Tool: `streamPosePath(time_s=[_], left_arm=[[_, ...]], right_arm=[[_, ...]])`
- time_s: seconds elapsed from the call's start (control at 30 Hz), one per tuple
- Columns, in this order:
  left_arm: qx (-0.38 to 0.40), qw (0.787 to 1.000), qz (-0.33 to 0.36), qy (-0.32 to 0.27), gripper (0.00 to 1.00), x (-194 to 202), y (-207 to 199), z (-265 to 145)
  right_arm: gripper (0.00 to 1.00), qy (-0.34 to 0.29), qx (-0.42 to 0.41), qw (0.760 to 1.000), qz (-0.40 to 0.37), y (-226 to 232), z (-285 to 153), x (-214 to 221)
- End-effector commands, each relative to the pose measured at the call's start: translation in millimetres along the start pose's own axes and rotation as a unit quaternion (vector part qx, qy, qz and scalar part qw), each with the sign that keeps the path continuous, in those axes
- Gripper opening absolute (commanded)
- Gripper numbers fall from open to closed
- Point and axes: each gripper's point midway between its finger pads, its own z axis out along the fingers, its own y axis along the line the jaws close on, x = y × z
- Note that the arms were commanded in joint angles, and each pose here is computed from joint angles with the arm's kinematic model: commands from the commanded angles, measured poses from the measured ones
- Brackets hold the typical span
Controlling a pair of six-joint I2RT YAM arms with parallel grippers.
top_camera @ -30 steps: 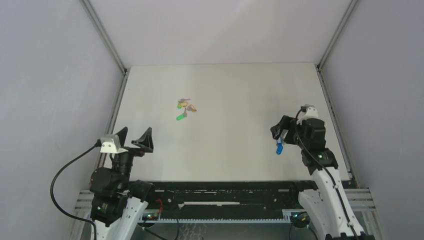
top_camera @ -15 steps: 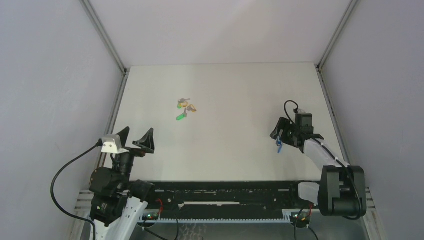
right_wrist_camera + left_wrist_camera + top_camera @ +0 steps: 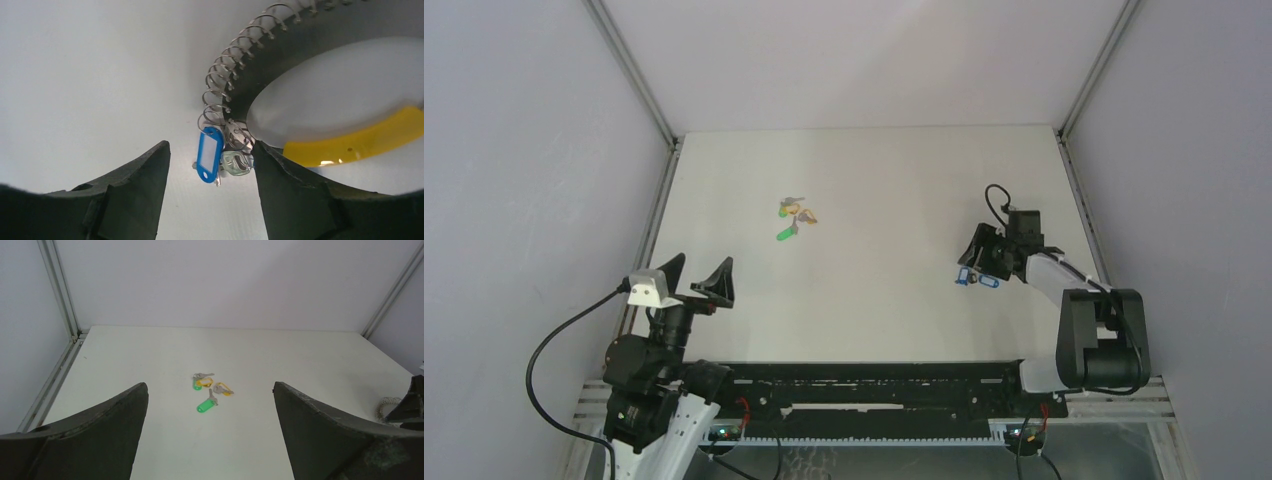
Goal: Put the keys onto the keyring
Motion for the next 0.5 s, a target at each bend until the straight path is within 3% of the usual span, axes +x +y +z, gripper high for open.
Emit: streamPosePath(time_s=[0.0,0.33,0.47], left_arm=[[0.021,1.0,0.001,-0.017,1.0,-9,-7,-2],[0.028,1.0,0.001,-0.012,1.0,-7,-10,-2],[0.03,0.999,0.001,-0.013,1.0,-8,-10,-2]], right_arm=[[0.62,0.043,-0.055,0.997,-0.027,34,3,13],[0.62,0.109,-0.069,0.987,-0.097,76,-5,64],[0.63,0.101,-0.063,0.983,-0.14,88,-22,72]])
